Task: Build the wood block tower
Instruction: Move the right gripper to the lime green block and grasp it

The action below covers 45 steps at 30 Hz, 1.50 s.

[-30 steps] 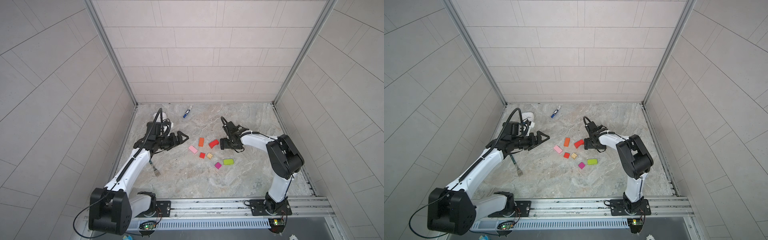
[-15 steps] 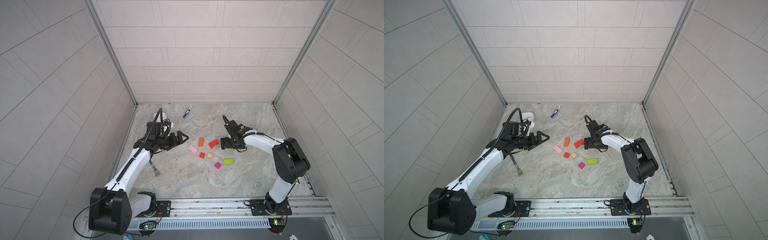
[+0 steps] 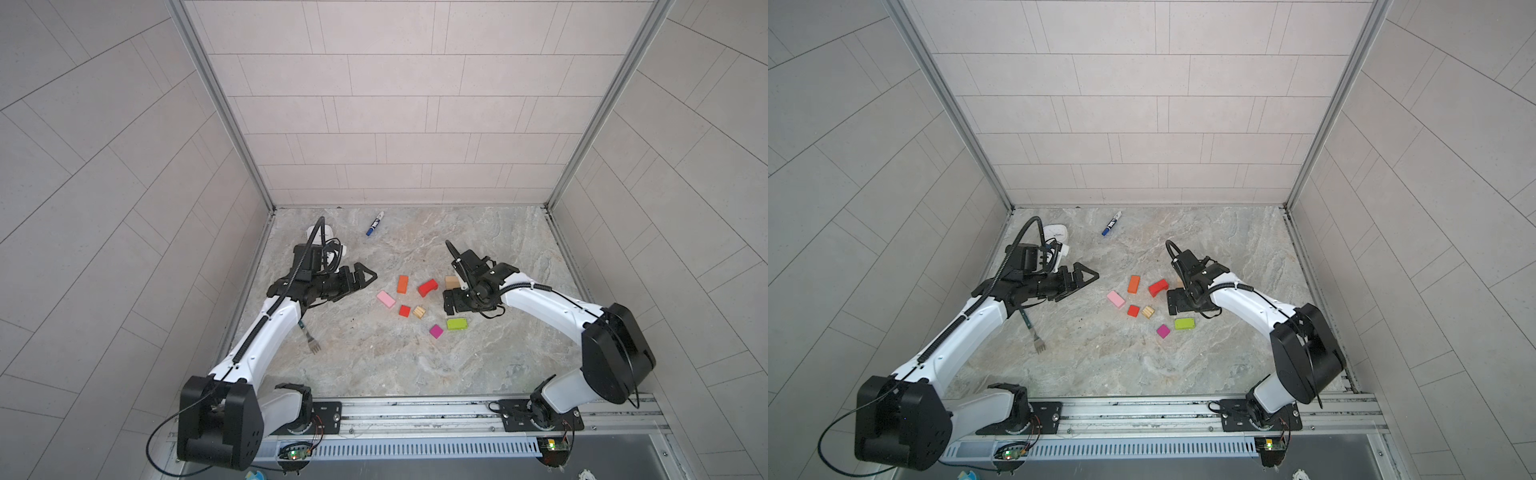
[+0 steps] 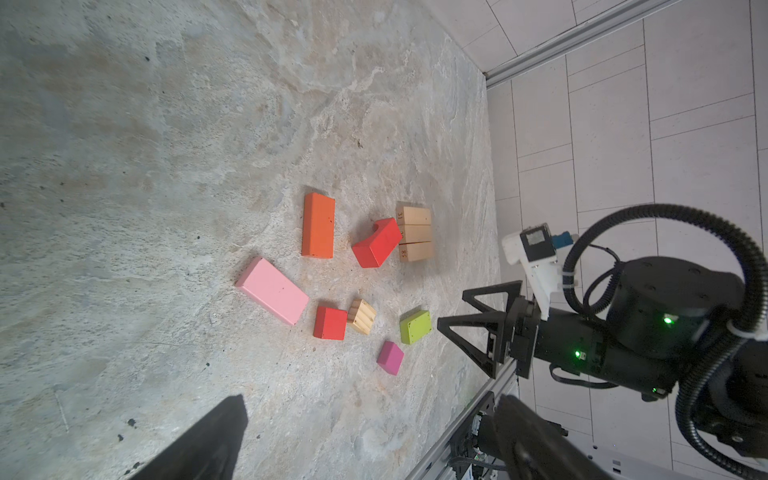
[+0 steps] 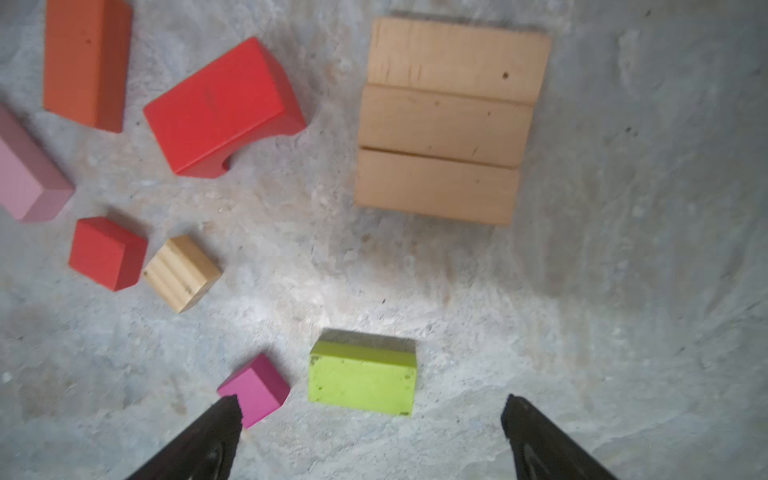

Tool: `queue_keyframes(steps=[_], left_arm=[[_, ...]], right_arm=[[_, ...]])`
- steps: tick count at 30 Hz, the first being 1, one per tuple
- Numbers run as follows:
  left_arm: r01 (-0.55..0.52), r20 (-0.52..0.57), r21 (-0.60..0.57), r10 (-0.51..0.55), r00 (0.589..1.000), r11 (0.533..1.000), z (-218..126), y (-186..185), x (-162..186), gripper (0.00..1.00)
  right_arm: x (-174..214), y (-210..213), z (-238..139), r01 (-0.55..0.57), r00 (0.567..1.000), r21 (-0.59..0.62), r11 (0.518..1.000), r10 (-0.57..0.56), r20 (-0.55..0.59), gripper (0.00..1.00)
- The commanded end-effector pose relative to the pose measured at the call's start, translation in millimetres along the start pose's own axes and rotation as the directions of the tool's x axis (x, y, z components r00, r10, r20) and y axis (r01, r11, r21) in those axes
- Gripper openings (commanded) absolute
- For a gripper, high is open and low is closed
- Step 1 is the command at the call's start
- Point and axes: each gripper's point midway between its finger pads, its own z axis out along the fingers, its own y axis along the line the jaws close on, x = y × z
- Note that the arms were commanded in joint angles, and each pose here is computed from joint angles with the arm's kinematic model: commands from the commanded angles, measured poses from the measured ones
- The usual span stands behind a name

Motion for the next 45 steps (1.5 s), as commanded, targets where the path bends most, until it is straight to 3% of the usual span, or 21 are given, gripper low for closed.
queue_keyframes(steps=[1, 6, 14, 25, 32, 45], left_arm=[[-0.025, 0.009, 0.005, 0.025, 1.000, 1.000, -4, -6, -2, 1.00], [-0.024, 0.007, 0.007, 0.024, 1.000, 1.000, -4, -6, -1, 1.00], [-0.021, 0.003, 0.007, 0.021, 1.000, 1.000, -3, -5, 0, 1.00], [-0.020, 0.002, 0.008, 0.020, 1.000, 1.000, -3, -5, 0, 1.00], [-0.020, 0.001, 0.012, 0.020, 1.000, 1.000, -3, -6, 0, 1.00], [-0.019, -0.001, 0.014, 0.019, 1.000, 1.000, -3, -6, 0, 1.00]], right_arm=[[26, 8, 0, -0.087, 0.995, -0.081, 0.993, 0.083, -0.051, 0.99], [41, 11, 7, -0.156, 0.987, -0.098, 0.983, 0.152, -0.045, 0.99], [40, 34, 28, -0.298, 0.953, -0.249, 0.922, 0.303, -0.016, 0.99], [33, 31, 45, -0.348, 0.933, -0.209, 0.914, 0.360, 0.021, 0.99], [29, 29, 53, -0.336, 0.939, -0.175, 0.926, 0.344, 0.021, 0.93], [15, 2, 52, -0.216, 0.975, 0.030, 0.976, 0.214, 0.055, 0.70]])
